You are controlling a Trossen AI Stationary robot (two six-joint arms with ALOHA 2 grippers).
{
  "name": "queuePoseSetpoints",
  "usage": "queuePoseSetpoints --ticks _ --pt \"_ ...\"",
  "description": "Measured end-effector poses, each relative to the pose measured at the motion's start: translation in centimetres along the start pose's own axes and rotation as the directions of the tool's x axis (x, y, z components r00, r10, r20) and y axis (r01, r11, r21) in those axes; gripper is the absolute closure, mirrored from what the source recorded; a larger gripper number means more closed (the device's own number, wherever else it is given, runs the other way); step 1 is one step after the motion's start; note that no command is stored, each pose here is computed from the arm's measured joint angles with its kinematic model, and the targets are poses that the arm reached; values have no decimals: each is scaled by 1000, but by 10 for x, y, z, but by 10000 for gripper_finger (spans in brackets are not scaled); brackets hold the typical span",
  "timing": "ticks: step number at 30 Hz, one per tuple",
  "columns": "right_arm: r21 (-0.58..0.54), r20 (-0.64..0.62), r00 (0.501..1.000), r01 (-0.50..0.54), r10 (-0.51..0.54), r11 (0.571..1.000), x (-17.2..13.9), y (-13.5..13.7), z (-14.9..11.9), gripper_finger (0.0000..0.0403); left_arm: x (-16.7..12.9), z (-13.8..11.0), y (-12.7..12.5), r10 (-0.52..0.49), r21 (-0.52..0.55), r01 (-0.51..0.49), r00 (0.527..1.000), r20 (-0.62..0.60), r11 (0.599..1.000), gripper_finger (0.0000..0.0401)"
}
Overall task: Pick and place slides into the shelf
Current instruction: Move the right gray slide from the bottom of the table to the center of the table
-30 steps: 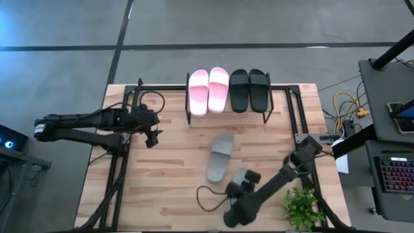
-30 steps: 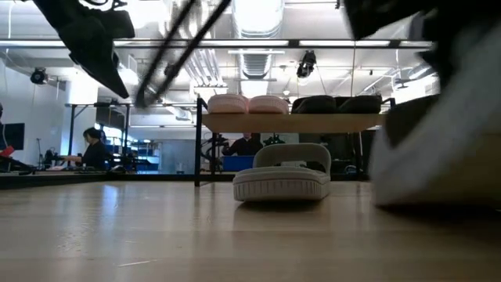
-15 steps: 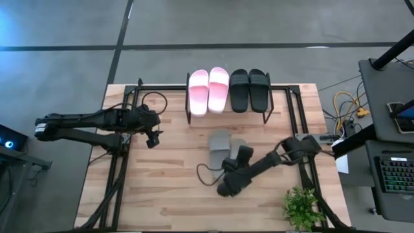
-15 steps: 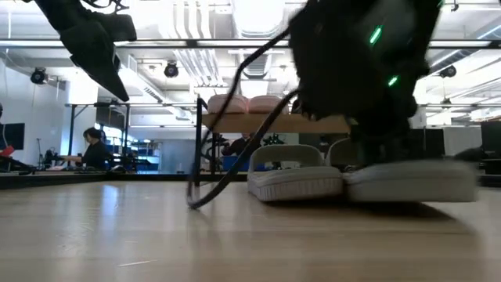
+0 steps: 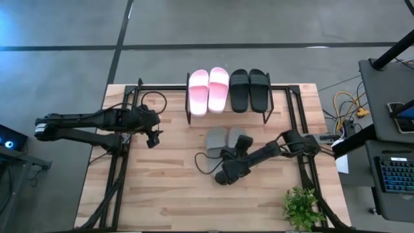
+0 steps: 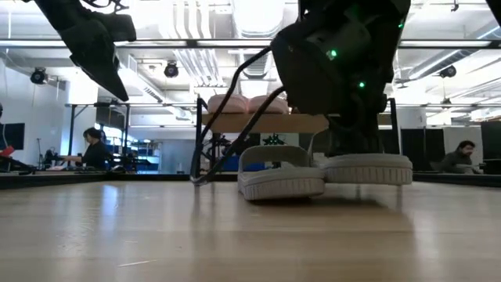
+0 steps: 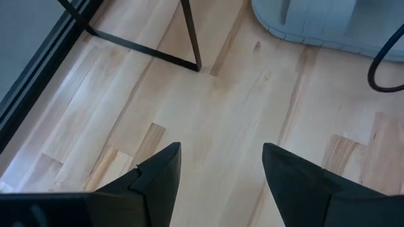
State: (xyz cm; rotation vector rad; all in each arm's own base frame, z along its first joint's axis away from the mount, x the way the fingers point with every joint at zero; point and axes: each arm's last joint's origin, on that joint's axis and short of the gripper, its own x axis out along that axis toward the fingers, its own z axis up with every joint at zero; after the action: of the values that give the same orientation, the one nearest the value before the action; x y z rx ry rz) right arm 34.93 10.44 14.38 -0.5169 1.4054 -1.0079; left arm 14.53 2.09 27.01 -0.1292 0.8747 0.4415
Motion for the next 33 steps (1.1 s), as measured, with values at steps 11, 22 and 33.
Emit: queuePoseSetpoints --ticks 11,22,33 --pt "23 -26 1000 3 -2 1000 7 1 -1 289 2 1 -1 6 2 -6 1000 -6 1000 193" --pt "75 -28 992 -122 124 990 -28 -1 -10 257 3 1 -1 7 4 -7 1000 -11 1000 193" --pt "168 10 990 -140 140 976 -42 -1 -16 250 5 4 -2 13 4 -13 1000 -1 1000 193"
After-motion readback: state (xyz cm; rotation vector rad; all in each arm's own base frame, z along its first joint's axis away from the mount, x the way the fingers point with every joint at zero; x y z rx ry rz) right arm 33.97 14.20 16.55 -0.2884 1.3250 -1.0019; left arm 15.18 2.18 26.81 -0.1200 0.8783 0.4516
